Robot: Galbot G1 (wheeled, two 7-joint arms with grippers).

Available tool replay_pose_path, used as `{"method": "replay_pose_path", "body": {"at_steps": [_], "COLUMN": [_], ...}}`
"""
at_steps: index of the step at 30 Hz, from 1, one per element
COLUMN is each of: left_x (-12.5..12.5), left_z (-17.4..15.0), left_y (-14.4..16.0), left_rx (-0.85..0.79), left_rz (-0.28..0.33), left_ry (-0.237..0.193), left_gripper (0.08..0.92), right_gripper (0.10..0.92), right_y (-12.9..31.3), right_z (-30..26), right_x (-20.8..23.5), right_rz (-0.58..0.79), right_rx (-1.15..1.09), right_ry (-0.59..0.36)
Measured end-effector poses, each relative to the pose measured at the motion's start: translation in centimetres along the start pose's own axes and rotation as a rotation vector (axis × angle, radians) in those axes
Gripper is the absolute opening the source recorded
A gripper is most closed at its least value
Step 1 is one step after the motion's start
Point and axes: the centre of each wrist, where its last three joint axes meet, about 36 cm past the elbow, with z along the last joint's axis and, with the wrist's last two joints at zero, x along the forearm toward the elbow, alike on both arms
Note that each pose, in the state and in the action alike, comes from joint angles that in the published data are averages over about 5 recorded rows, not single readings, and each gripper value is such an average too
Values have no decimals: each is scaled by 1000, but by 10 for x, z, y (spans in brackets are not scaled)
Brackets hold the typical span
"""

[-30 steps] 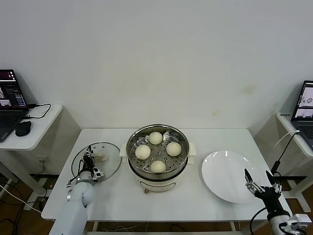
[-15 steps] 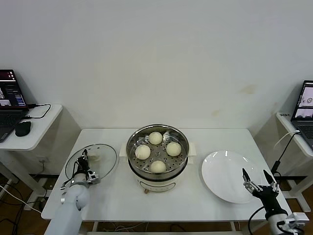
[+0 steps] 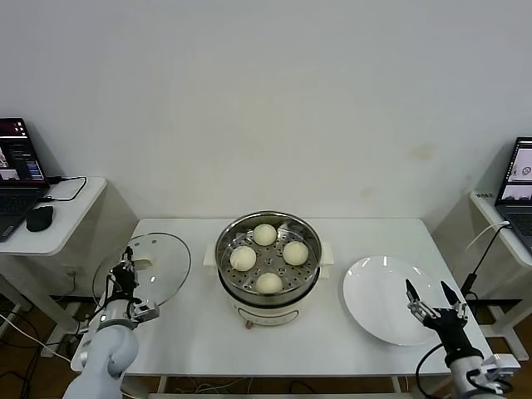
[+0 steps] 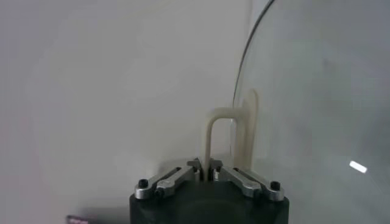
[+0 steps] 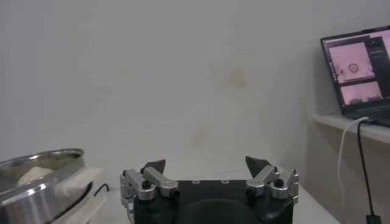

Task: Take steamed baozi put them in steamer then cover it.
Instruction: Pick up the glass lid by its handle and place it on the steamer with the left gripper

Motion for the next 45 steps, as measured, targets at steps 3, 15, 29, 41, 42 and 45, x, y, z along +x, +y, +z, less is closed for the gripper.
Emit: {"method": "replay_pose_path", "body": {"at_steps": [3,15,29,41,42,45], "left_x": [18,60,77,71,70,67], "left_z": [-5,-49,-124,-207,-214,-234], "left_y": [15,81,106,114,114,116], "left_rx": [-18,-68,-45,8,13,23], "left_rz": [-21,-130,-146,-114,-111,-104], "left_ry": [20,110,91,1,-9,-38], "left_gripper": [148,148,148,148,148,148], "right_gripper": [823,823,823,823,823,823], "right_y": [2,13,22,21,21,20], "right_z": [-2,-9,-8,-2,-1,2], "right_x": [-3,-5,0,2,3,4], "right_rz": [-5,5,58,126,133,150], "right_rx": [-1,41,128,155,156,156], "right_ry": [-3,41,62,59,59,59]}}
